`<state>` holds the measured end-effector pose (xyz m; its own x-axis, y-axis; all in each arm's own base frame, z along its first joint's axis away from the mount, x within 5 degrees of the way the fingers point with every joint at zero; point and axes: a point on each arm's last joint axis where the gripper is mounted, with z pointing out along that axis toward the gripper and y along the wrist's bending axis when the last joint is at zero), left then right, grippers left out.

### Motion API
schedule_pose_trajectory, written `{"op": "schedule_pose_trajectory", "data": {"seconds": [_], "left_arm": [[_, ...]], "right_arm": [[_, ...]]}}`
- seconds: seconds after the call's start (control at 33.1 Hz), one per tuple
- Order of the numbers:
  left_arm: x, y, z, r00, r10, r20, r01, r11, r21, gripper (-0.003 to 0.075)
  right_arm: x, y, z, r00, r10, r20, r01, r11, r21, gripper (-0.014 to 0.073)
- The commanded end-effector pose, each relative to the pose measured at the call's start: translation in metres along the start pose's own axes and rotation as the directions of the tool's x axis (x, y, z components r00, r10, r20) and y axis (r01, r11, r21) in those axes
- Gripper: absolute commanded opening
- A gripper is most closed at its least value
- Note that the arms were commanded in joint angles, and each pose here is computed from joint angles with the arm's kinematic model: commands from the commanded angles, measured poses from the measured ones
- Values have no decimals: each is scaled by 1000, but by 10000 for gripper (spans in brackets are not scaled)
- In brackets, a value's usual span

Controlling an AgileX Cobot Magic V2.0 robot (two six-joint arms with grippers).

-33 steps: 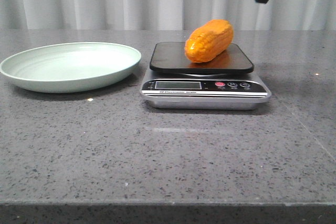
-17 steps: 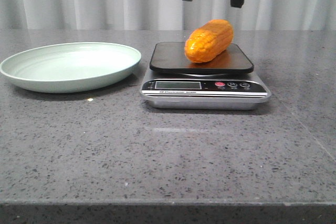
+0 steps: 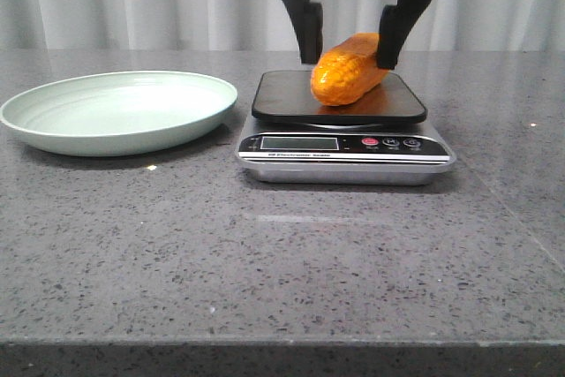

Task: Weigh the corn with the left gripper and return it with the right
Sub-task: 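Lower the right gripper over the corn on the scale and close, then lift the corn with the right gripper and carry it toward the plate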

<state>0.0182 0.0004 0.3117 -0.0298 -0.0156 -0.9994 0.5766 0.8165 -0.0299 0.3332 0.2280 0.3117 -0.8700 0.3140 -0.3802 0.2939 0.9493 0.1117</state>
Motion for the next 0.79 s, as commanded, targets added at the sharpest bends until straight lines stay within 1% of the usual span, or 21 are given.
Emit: {"op": "schedule_pose_trajectory", "data": {"seconds": [0.0,0.15,0.18,0.24,0.3,0.39,0.45,0.48,0.6,0.66,0.76], "left_arm": [[-14,-2,-1,996,4,84,-6,1000,22,134],[-14,-2,-1,996,4,84,-6,1000,22,134],[-14,-2,-1,996,4,84,-6,1000,22,134],[-14,-2,-1,996,4,84,-6,1000,22,134],[-14,-2,-1,996,4,84,-6,1000,22,134],[-14,-2,-1,996,4,84,-6,1000,22,134],[-14,-2,-1,996,4,84,-6,1000,22,134],[-14,-2,-1,996,4,84,-6,1000,22,134],[-14,-2,-1,996,4,84,-6,1000,22,134],[-14,-2,-1,996,4,84,-6,1000,22,134],[-14,-2,-1,996,4,84,-6,1000,22,134]], "right_arm": [[-6,-14,-23,1000,15,14,-16,998,59,509],[-7,-14,-17,1000,20,-3,-20,998,66,505],[-7,-14,-15,1000,17,-4,-17,998,67,498],[-7,-13,-15,1000,11,-6,-10,998,69,454],[-7,-13,-13,1000,-2,-8,3,998,70,375],[-8,-11,-14,1000,-8,3,7,999,51,224],[-8,-8,-17,999,-31,13,31,999,29,159],[-8,-6,-18,999,-48,16,48,999,12,140],[-3,8,-29,985,-166,35,169,983,-75,143],[3,21,-37,973,-220,67,228,963,-141,143],[13,39,-44,958,-253,134,279,929,-242,143]]}}
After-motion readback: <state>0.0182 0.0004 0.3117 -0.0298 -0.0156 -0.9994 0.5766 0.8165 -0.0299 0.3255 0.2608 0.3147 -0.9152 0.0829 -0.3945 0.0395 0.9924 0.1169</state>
